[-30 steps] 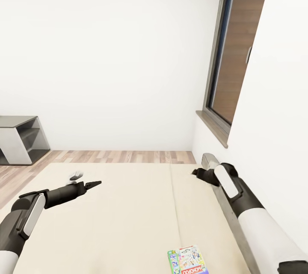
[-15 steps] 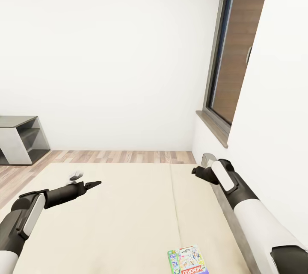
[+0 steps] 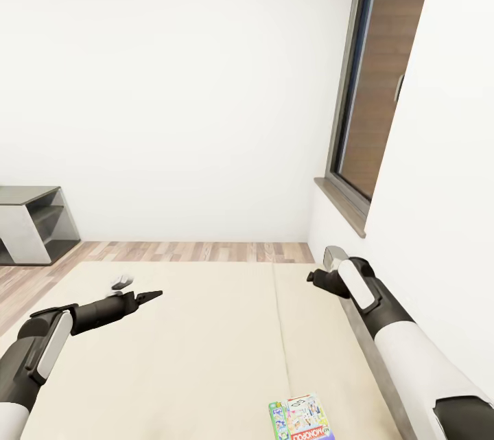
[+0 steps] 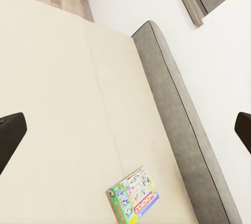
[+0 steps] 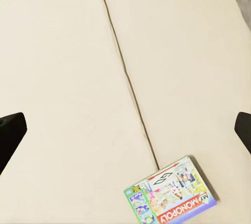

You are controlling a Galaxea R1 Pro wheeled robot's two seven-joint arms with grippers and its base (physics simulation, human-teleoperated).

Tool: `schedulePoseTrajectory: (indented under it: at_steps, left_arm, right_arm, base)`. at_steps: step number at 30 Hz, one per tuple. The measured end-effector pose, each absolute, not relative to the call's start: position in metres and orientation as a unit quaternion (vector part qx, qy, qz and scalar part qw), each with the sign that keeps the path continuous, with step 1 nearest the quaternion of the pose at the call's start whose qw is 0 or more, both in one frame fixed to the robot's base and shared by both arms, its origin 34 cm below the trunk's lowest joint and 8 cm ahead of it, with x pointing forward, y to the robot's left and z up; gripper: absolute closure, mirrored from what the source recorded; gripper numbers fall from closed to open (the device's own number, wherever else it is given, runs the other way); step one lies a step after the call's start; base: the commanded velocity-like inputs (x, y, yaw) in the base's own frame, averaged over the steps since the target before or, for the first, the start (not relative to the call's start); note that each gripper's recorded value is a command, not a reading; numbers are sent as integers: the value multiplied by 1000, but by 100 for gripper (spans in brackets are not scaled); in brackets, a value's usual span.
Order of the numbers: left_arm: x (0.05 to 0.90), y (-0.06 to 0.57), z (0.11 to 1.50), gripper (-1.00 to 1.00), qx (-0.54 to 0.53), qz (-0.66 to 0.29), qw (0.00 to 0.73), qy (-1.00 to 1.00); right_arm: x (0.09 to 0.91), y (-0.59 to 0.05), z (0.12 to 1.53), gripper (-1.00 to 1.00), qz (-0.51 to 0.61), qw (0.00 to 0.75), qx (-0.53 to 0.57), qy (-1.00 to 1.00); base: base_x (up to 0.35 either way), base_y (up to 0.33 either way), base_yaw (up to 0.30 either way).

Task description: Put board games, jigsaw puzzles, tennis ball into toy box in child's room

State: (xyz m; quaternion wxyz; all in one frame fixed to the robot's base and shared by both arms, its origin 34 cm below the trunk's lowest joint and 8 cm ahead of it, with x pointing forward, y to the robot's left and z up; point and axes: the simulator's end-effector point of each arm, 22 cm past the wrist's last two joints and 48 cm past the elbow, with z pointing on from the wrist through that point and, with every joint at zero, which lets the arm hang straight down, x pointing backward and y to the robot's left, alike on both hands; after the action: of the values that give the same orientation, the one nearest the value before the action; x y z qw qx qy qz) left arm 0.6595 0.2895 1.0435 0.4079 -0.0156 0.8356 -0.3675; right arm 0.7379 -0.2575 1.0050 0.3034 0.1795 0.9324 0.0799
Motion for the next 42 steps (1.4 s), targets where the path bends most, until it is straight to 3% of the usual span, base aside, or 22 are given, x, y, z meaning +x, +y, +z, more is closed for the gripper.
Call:
schedulePoseTrajectory:
  at_steps: [42]
  left_arm:
    - [660, 286, 1045, -100, -11, -369, 408, 835]
  right_arm:
    - [709, -260, 958, -100, 72, 262, 186, 944]
  base:
    - [0, 0, 0]
